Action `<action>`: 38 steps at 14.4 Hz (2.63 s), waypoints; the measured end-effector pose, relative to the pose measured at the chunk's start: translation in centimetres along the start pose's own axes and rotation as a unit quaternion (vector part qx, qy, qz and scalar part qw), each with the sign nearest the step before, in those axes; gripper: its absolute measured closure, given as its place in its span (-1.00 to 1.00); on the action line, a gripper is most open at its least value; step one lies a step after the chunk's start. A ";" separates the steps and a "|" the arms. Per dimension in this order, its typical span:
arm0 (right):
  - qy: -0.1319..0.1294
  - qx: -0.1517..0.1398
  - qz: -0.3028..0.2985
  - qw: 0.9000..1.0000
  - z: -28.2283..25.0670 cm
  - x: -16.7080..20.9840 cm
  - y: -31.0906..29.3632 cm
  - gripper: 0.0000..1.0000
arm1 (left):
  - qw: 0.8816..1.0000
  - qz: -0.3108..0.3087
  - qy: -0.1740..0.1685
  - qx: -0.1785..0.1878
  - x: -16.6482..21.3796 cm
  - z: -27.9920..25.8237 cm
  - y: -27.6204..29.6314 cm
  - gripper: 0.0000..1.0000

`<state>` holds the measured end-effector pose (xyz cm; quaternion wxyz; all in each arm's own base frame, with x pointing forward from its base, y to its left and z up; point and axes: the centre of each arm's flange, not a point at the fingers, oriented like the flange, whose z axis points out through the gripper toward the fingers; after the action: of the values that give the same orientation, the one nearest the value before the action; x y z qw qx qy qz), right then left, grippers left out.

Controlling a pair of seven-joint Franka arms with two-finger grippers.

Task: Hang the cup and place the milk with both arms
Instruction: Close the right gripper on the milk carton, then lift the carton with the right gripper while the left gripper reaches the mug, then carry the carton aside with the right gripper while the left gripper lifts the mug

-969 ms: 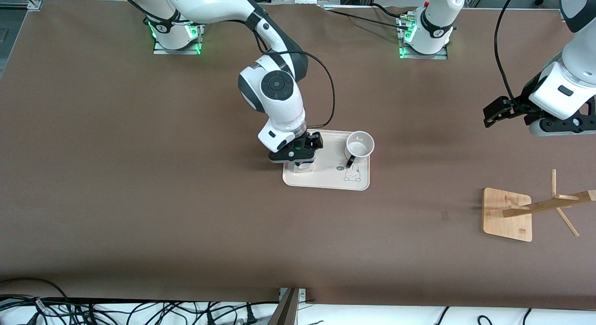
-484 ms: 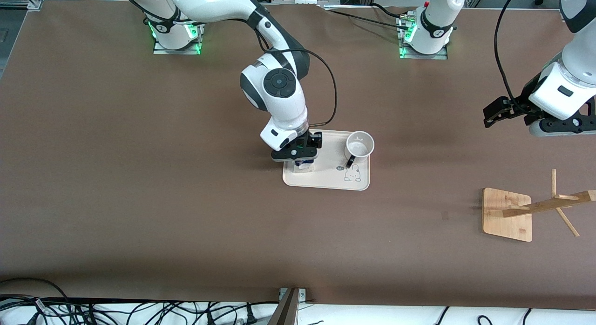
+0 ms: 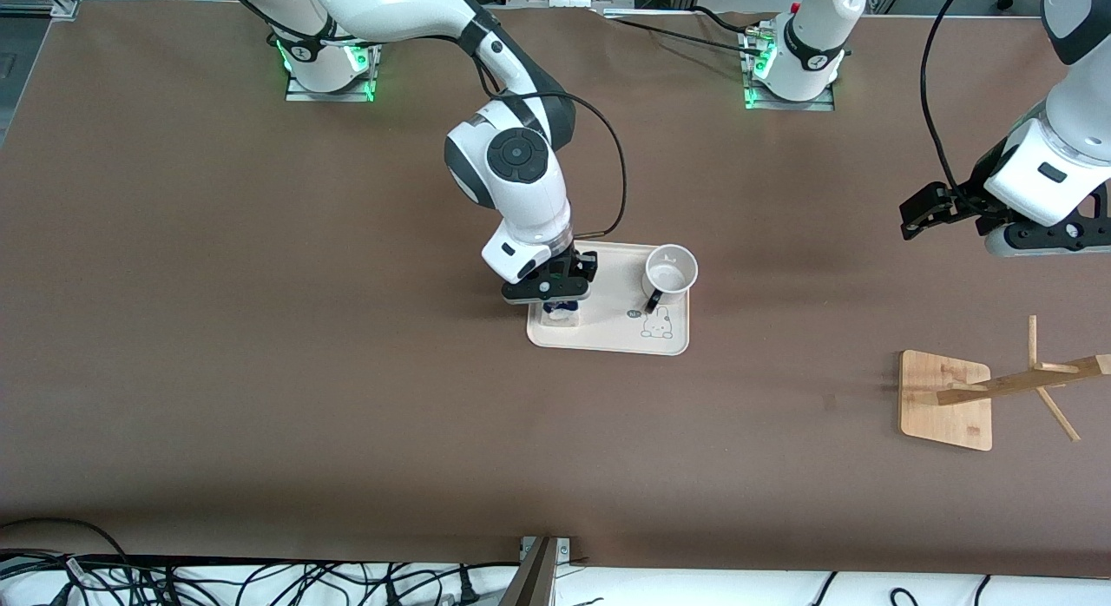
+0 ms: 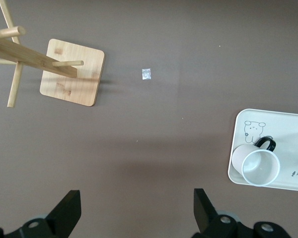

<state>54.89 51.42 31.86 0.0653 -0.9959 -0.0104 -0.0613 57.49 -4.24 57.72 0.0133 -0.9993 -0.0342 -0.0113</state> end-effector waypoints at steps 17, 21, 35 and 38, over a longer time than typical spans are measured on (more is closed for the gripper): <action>-0.006 -0.022 0.000 1.000 -12.1 1.5 2.6 0.30 | 0.990 0.001 -0.136 -0.034 5.0 19.2 4.1 -1.00; 0.000 -0.036 0.003 0.999 -16.6 3.1 6.0 0.30 | 0.986 0.046 -0.154 -0.045 4.5 22.2 8.0 -1.00; -0.115 -0.090 0.059 0.987 -23.0 10.4 33.1 0.30 | 0.956 0.229 -0.166 -0.075 -4.2 26.7 30.1 -1.00; -0.134 -0.073 0.043 0.987 -22.9 10.5 38.1 0.30 | 0.957 0.229 -0.164 -0.075 -4.8 27.9 30.2 -1.00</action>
<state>63.67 10.82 50.83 -0.0068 -0.9968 0.0279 0.0752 55.36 -33.89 28.94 -0.0649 -0.9665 0.1950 0.1535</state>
